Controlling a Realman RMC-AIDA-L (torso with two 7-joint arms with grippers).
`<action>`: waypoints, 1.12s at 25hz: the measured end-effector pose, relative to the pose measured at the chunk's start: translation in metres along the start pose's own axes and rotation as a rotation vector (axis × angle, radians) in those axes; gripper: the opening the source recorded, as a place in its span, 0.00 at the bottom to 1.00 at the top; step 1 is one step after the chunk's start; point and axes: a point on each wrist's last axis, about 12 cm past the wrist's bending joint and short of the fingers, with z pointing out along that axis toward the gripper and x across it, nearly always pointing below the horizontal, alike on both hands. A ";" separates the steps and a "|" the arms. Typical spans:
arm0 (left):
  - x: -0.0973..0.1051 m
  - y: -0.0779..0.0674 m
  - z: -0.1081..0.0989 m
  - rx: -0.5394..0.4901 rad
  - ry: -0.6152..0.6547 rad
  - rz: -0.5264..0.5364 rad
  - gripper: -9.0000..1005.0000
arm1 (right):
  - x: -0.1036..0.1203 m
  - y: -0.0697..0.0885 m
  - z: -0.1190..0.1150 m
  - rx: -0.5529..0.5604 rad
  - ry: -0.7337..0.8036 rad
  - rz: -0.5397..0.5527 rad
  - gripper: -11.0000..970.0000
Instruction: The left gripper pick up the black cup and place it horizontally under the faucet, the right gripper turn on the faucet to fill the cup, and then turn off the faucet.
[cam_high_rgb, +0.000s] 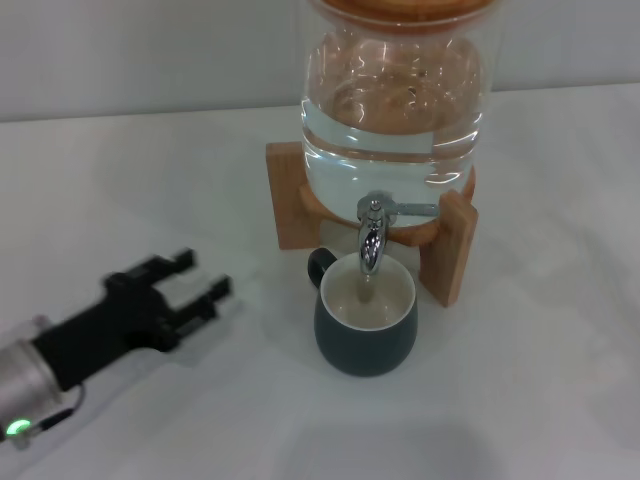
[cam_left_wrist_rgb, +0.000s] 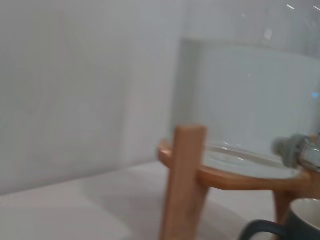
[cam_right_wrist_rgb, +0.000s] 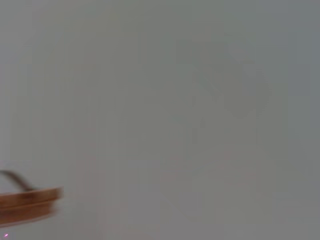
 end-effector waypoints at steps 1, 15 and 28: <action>0.001 0.001 -0.004 -0.020 -0.012 -0.007 0.64 | -0.008 -0.002 0.002 -0.042 0.028 0.007 0.87; -0.006 0.042 -0.058 -0.439 -0.189 -0.079 0.64 | -0.052 0.055 0.091 -0.613 0.457 0.079 0.86; -0.009 0.050 -0.067 -0.527 -0.236 -0.074 0.64 | -0.037 0.115 0.136 -0.794 0.597 0.031 0.83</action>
